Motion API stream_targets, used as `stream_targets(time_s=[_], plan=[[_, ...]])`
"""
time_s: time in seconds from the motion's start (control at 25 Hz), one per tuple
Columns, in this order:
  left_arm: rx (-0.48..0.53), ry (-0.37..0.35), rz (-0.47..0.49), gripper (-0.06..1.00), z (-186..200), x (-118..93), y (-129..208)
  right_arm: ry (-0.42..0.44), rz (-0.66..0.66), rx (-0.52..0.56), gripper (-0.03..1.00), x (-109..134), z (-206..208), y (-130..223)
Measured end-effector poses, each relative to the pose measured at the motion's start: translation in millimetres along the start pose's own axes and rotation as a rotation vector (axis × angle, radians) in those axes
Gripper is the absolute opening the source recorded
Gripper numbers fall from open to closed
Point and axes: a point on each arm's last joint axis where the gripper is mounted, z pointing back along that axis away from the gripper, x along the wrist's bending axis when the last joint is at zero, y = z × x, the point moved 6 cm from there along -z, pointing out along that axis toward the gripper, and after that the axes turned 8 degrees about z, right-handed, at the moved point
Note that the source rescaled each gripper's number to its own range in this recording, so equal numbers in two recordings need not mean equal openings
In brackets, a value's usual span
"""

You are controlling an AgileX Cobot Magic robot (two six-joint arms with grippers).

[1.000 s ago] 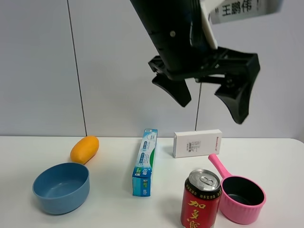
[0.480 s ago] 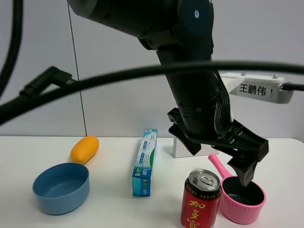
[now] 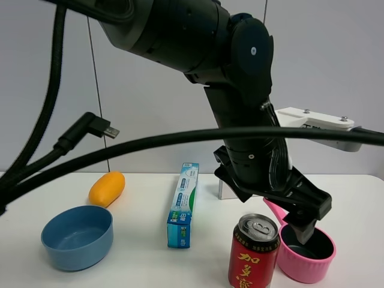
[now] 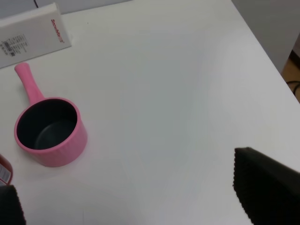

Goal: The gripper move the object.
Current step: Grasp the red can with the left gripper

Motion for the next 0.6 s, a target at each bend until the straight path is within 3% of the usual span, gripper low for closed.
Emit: stream_targets(time_s=[0.6], plan=[[0.101,-0.039,-0.032,1.00,-26,8,20,0.000,0.000,0.000,1.00,0,0,0]])
